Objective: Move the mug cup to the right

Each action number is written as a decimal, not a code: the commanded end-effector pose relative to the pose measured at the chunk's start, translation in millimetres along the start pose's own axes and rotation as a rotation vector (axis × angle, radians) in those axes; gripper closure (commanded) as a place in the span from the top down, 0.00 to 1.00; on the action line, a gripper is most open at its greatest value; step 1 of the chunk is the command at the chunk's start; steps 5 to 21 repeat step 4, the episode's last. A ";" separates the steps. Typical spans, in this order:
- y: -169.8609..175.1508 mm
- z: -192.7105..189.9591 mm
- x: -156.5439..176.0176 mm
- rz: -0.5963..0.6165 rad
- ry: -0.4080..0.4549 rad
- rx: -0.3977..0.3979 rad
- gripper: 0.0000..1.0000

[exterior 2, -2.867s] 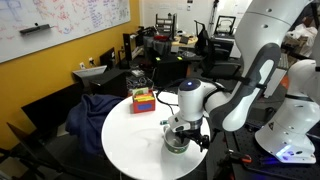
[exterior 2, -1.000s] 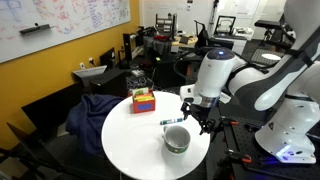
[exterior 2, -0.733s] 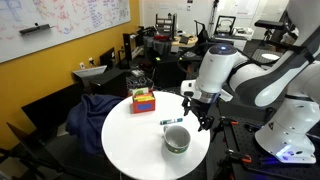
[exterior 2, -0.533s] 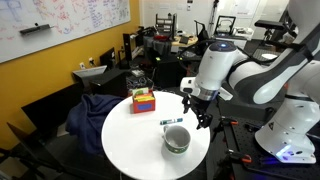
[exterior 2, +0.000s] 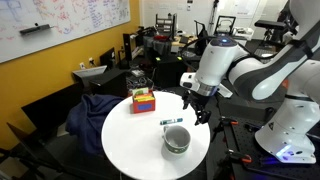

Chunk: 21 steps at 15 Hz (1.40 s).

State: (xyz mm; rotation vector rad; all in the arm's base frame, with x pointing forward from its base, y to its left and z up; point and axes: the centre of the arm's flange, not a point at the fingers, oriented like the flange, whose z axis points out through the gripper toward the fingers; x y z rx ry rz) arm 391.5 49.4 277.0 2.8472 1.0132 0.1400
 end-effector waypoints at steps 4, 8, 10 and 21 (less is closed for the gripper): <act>-0.5 1.2 0.0 -0.001 -0.002 0.002 1.00; -0.5 1.2 0.0 -0.001 -0.002 0.002 1.00; -0.5 1.2 0.0 -0.001 -0.002 0.002 1.00; -0.5 1.2 0.0 -0.001 -0.002 0.002 1.00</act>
